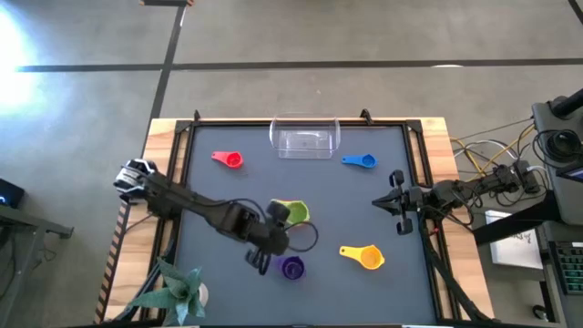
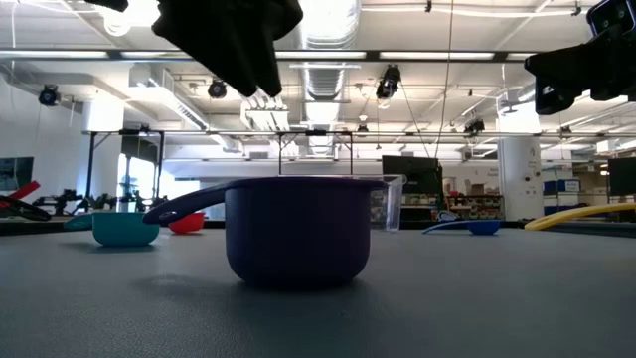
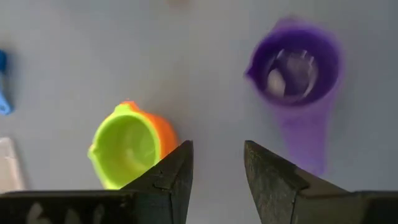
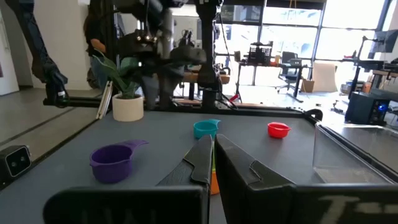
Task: Nest measuring cups in basket
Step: Stack the violet measuring cup on top of the green measuring cup, then stack the yellow measuring cup on top of the violet measuring cup
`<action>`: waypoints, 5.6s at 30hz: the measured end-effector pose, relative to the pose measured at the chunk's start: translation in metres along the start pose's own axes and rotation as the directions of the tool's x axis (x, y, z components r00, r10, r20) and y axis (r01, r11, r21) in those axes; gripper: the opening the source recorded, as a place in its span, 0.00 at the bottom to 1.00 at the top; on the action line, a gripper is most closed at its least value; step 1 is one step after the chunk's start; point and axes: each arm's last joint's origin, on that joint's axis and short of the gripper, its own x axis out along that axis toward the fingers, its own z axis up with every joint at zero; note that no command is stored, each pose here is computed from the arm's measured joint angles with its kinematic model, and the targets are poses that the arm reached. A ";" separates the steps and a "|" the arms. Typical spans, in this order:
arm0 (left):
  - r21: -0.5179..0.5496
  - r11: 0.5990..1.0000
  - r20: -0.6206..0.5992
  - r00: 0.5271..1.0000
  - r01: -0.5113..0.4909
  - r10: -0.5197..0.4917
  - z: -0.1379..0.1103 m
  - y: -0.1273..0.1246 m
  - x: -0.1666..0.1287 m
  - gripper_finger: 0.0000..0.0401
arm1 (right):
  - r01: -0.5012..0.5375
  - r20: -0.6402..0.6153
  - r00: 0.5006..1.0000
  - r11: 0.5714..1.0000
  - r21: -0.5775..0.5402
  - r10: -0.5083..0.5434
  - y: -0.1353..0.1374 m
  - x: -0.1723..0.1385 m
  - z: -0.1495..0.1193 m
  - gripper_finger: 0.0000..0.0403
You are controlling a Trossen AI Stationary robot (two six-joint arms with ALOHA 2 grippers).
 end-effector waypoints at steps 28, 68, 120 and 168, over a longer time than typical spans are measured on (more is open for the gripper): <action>-0.276 0.960 -0.041 0.997 0.044 -0.058 0.004 -0.036 0.090 0.56 | 0.000 0.001 1.000 1.000 -0.001 0.000 0.000 0.000 0.000 0.02; -0.397 0.918 -0.215 0.973 -0.009 -0.084 -0.026 0.149 0.053 0.00 | 0.000 0.000 1.000 1.000 -0.001 0.000 0.000 0.000 0.000 0.02; -0.514 0.856 0.451 0.866 0.054 0.216 -0.035 0.057 -0.080 0.27 | 0.000 0.000 1.000 1.000 -0.001 0.000 0.000 0.000 0.000 0.02; -0.472 0.863 0.764 0.572 0.179 0.299 -0.152 0.001 -0.066 0.27 | 0.177 -0.411 0.909 0.958 0.225 -0.071 0.001 0.038 0.108 0.02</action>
